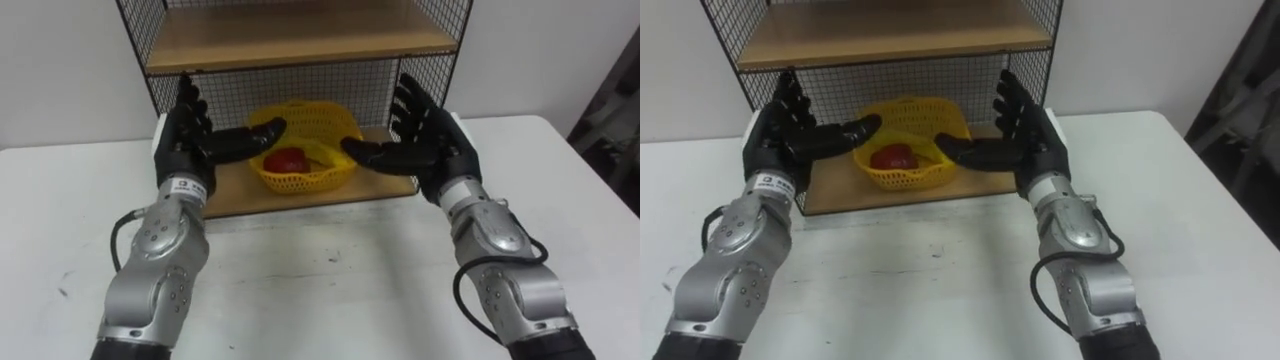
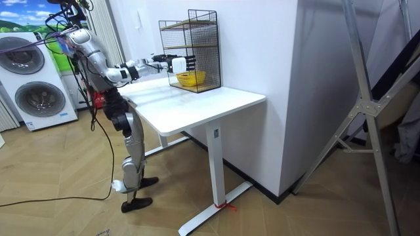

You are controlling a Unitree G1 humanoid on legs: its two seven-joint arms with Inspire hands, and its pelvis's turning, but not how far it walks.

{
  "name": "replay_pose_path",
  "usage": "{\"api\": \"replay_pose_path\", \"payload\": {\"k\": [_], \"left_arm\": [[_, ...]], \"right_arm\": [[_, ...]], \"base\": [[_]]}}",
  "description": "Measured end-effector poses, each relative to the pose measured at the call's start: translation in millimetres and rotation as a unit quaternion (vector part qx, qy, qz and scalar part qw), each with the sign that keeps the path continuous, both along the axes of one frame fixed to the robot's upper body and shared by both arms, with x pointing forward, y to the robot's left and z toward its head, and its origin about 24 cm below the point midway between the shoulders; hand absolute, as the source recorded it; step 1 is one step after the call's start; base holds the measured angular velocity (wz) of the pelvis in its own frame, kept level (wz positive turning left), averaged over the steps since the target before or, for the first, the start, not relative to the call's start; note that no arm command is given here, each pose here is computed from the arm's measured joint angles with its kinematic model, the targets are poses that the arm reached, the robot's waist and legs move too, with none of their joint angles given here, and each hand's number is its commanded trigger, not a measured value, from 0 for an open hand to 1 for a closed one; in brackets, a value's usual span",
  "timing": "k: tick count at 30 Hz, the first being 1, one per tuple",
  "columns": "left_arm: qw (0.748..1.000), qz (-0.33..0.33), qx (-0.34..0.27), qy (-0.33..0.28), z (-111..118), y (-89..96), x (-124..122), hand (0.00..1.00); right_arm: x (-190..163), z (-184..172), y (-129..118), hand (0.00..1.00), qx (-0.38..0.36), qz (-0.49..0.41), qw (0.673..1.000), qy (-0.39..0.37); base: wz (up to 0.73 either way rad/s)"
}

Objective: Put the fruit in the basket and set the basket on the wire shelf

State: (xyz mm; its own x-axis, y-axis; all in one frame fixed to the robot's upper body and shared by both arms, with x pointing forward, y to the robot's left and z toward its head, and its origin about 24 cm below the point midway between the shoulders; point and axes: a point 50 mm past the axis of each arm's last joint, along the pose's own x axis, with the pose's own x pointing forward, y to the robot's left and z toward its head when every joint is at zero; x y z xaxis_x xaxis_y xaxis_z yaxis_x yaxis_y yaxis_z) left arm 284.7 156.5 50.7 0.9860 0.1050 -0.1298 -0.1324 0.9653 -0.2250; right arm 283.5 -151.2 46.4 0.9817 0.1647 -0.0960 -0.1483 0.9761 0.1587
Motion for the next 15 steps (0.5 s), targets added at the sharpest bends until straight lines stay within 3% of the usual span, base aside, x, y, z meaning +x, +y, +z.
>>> {"api": "replay_pose_path", "payload": {"k": [15], "left_arm": [[0.997, -0.066, -0.003, 0.029, -34, -11.5, -43, 0.00]], "right_arm": [[-37, -10, -1, 0.00, 0.011, 0.031, 0.999, -0.002]], "base": [[-0.04]]}}
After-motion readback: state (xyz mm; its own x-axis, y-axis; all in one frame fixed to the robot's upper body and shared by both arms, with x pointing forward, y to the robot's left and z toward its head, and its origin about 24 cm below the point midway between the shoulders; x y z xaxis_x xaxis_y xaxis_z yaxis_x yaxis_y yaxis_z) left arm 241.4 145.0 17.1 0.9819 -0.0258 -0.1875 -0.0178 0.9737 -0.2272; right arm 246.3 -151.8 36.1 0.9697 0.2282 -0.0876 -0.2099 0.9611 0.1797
